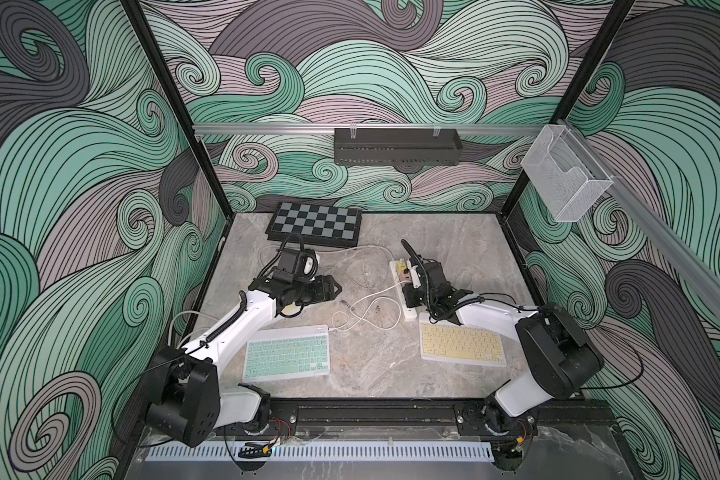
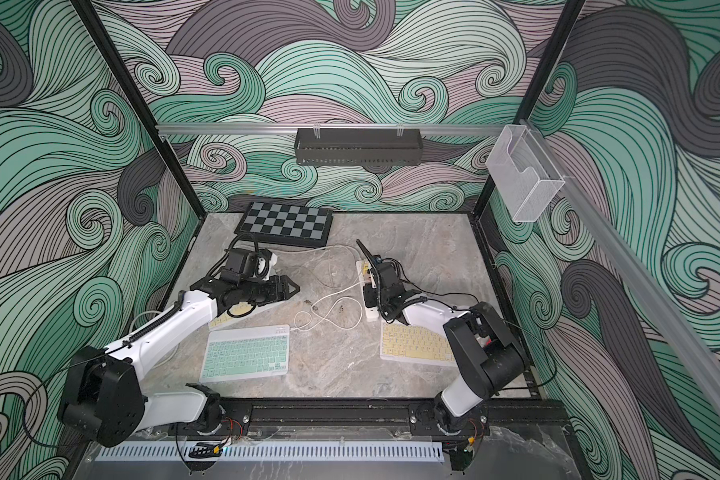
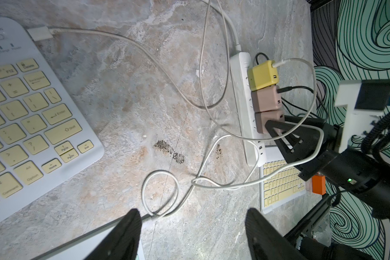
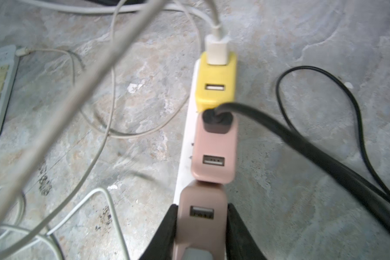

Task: Unplug the wireless keyboard
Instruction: Pick up the socket from the center of the board, then remove the plug from the socket.

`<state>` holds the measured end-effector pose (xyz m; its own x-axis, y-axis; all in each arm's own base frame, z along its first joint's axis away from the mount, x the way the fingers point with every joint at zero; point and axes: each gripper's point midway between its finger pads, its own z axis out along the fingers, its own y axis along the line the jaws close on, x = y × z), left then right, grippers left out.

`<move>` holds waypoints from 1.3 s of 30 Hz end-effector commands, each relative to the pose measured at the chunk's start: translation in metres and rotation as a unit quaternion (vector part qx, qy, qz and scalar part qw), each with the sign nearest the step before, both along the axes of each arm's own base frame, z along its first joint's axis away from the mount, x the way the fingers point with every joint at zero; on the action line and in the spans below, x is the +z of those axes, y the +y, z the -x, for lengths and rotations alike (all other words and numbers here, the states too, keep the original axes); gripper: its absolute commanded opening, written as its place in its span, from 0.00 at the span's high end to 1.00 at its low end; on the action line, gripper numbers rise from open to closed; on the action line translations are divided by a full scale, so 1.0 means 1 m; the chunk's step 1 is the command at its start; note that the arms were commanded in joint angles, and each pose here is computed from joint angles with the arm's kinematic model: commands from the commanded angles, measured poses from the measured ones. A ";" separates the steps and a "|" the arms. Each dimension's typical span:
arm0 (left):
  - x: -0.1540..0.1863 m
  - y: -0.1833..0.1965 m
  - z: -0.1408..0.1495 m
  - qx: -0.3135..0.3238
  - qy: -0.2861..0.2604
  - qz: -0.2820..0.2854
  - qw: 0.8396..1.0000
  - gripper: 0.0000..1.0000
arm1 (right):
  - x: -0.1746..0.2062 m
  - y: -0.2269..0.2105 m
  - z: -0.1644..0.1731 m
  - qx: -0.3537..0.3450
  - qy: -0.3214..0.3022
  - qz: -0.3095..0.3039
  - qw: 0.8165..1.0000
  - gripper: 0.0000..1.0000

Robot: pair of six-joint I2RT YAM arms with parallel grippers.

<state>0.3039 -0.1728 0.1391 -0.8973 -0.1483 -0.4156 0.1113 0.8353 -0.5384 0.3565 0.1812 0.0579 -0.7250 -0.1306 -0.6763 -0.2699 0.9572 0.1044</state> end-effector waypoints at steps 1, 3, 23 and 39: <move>0.011 -0.007 -0.006 -0.003 -0.005 0.011 1.000 0.26 | 0.017 0.007 -0.006 0.006 -0.039 -0.022 0.999 0.74; 0.010 -0.007 -0.007 -0.004 -0.004 0.011 1.000 0.26 | 0.019 0.010 -0.006 0.015 -0.043 -0.028 0.999 0.78; 0.003 -0.047 -0.024 -0.036 0.011 0.075 0.996 0.27 | 0.073 0.022 -0.006 0.064 -0.122 -0.098 0.986 1.00; 0.002 -0.144 -0.077 -0.064 0.019 0.202 0.977 0.27 | 0.081 0.030 -0.006 0.078 -0.128 -0.123 0.981 1.00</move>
<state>0.3681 -0.3001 0.1233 -0.9403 -0.1493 -0.3059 0.1595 0.6007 -0.7834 0.3484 0.2002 0.0992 -0.6172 -0.0942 -0.7811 -0.4129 0.8839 0.2197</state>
